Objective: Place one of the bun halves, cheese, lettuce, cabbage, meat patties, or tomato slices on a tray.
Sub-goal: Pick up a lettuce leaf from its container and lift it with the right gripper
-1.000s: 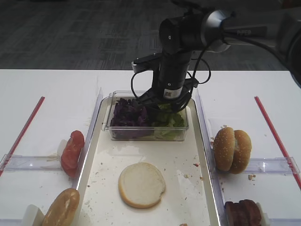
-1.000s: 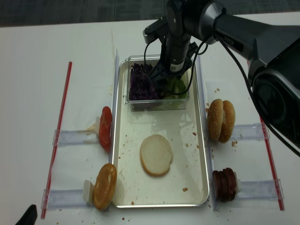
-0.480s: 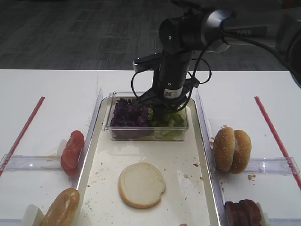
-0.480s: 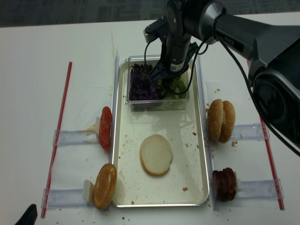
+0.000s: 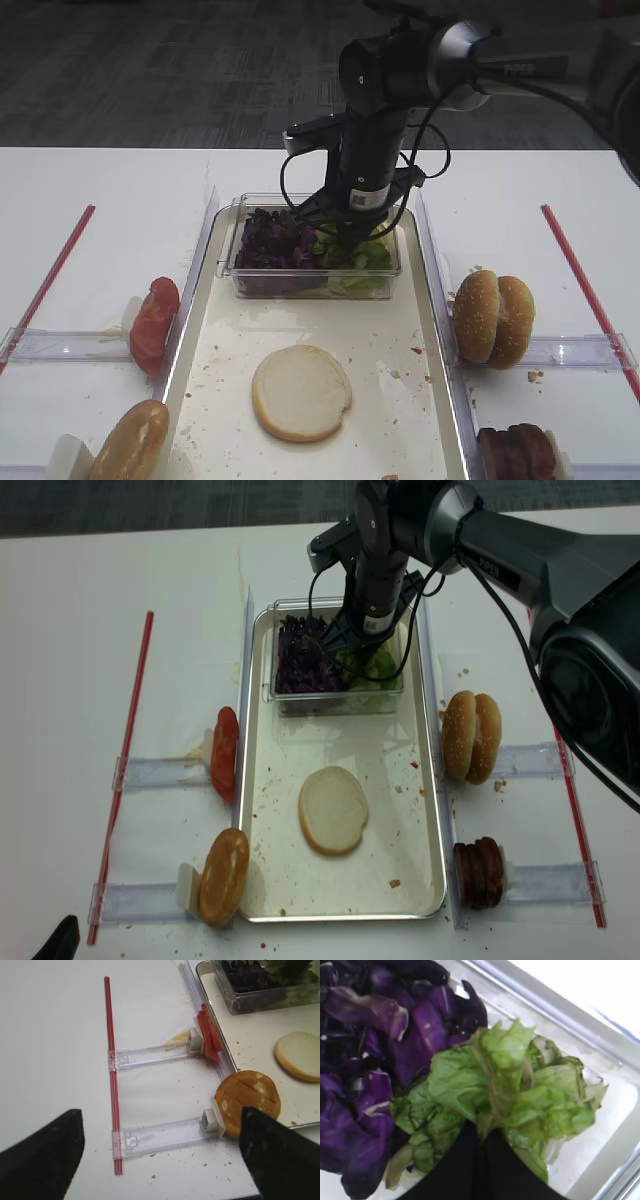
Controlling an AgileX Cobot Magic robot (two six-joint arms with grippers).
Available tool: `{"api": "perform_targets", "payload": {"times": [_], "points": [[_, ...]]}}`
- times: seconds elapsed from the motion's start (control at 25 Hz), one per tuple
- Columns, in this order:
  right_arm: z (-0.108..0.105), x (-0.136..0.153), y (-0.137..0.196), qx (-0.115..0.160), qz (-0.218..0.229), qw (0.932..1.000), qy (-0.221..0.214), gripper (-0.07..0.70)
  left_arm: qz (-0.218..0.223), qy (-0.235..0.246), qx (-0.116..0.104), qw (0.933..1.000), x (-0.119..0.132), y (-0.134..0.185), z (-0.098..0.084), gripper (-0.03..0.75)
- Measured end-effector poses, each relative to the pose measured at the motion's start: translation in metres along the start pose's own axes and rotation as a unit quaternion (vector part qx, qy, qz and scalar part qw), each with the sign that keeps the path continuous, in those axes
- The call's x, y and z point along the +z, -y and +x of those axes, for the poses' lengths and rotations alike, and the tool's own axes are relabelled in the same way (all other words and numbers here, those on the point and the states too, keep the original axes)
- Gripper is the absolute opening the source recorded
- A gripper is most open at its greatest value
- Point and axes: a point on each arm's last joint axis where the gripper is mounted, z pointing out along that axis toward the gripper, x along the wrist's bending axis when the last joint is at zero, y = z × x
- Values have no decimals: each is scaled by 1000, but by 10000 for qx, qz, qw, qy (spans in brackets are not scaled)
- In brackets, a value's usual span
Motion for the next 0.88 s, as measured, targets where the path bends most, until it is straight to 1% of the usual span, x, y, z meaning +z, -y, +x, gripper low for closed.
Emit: {"api": "perform_targets", "payload": {"times": [0.36, 0.76, 0.88], "points": [[0, -4, -1, -9, 59, 10000, 2, 48, 0, 0, 0, 10000, 0, 0, 0, 615], [1, -34, -10, -11, 277, 9996, -1, 47, 0, 0, 0, 10000, 0, 0, 0, 615], [1, -43, -14, 43, 186, 9998, 6, 47, 0, 0, 0, 10000, 0, 0, 0, 615]]}}
